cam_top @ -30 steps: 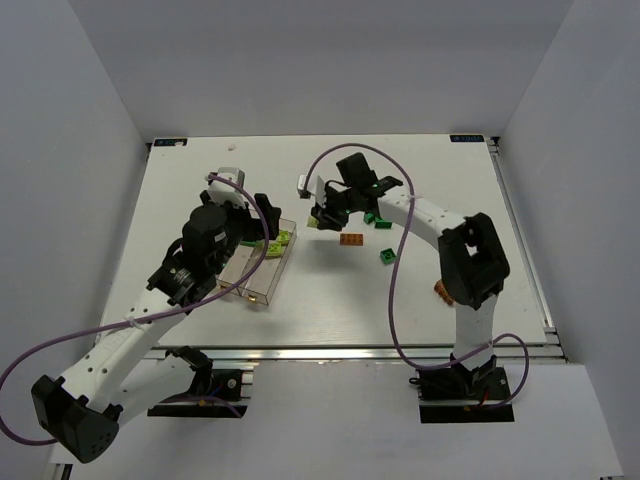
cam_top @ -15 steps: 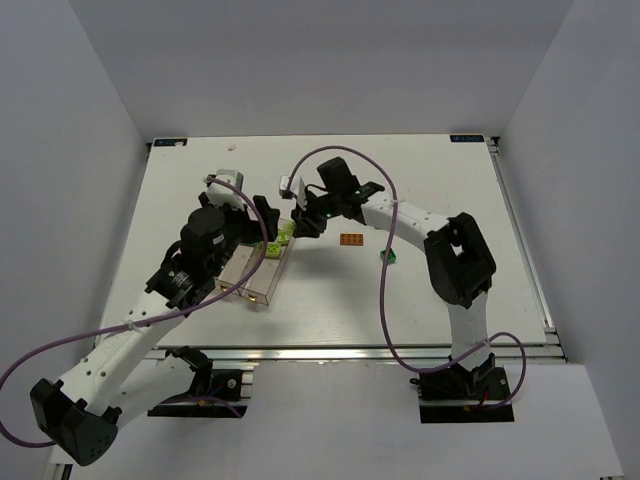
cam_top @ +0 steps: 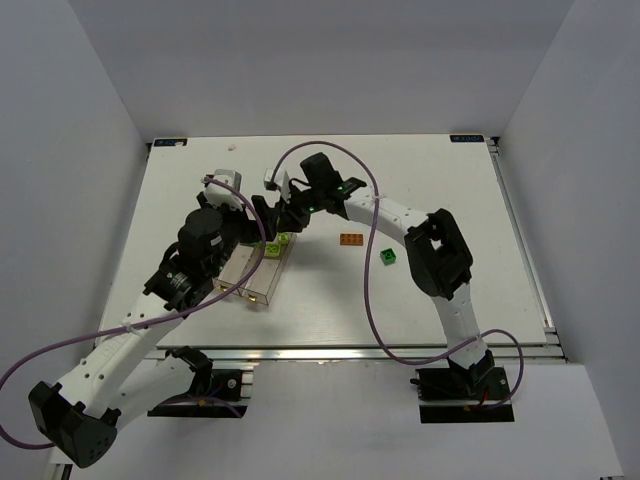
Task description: Sort the legos into containers by color
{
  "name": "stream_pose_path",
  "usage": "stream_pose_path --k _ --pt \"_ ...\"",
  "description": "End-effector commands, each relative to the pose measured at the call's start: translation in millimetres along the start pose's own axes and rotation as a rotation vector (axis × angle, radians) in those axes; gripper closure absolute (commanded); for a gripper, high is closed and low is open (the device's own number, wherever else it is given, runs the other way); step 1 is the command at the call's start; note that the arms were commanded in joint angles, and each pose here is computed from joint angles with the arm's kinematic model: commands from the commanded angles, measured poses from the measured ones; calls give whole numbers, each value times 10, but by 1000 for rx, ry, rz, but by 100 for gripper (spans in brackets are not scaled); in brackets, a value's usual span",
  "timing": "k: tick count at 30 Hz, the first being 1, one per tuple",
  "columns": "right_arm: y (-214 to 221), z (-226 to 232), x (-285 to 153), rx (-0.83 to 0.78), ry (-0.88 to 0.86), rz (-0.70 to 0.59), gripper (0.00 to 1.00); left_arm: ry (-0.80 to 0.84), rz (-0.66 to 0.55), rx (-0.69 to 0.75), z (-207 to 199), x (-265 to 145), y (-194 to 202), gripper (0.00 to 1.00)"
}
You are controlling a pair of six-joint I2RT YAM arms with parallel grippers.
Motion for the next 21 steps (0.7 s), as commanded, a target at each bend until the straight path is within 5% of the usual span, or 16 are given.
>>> stream_pose_path --k 1,5,21 --pt "-129 -30 76 9 6 -27 85 2 -35 2 2 -39 -62 2" --pt "-89 -40 152 50 -1 -22 62 -5 -34 4 10 -34 -54 2" --pt "-210 20 -77 6 39 -28 43 -6 -36 8 13 -32 -54 2"
Point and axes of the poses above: each gripper's point midway between its finger pads, its own x axis out along the fingers, its own z axis along the line the jaws close on, y = z × x, the point moved 7 cm from there along -x, back along the fingers, and after that the axes turned 3 degrees about -x, right-handed, at the moved point
